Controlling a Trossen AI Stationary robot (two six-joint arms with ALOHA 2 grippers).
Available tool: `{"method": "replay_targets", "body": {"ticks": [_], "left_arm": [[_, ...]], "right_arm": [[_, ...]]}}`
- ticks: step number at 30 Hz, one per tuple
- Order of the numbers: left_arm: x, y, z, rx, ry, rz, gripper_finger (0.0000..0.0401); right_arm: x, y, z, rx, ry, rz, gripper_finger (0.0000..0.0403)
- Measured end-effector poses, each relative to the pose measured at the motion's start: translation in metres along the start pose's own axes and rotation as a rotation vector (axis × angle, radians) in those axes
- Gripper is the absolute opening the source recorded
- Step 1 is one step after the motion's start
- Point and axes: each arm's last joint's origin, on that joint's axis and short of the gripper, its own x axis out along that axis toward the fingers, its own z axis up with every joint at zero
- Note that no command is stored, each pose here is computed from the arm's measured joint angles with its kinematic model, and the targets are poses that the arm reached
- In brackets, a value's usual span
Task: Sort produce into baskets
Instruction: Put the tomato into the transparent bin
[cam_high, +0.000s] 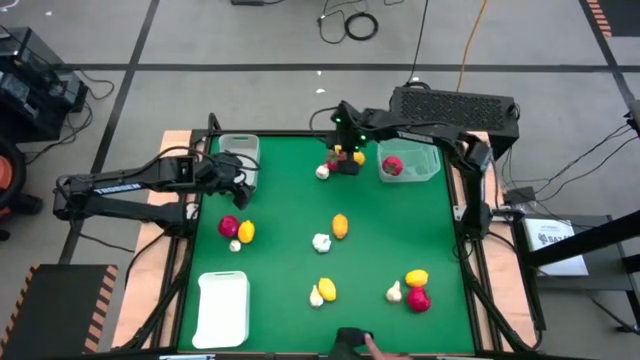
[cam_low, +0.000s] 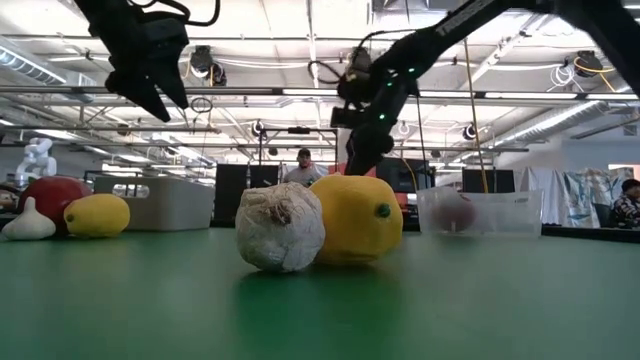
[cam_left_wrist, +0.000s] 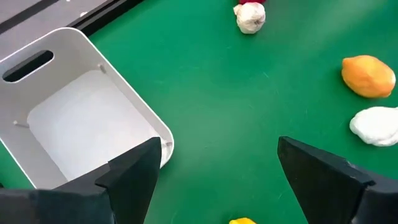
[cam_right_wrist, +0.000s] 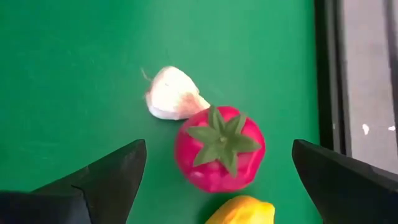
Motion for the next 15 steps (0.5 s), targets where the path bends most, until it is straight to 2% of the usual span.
{"method": "replay_targets", "body": {"ticks": [10, 15], "left_arm": [[0.0, 0.0, 0.0, -0.067, -0.014, 0.013, 0.0329], [0.0, 0.0, 0.001, -0.072, -0.027, 0.032, 0.0329]], "right_arm": [[0.024, -0.019, 0.015, -0.041, 0.195, 0.061, 0.0393], [0.035, -0.02, 0.013, -0.04, 0.219, 0.075, 0.0393]]}}
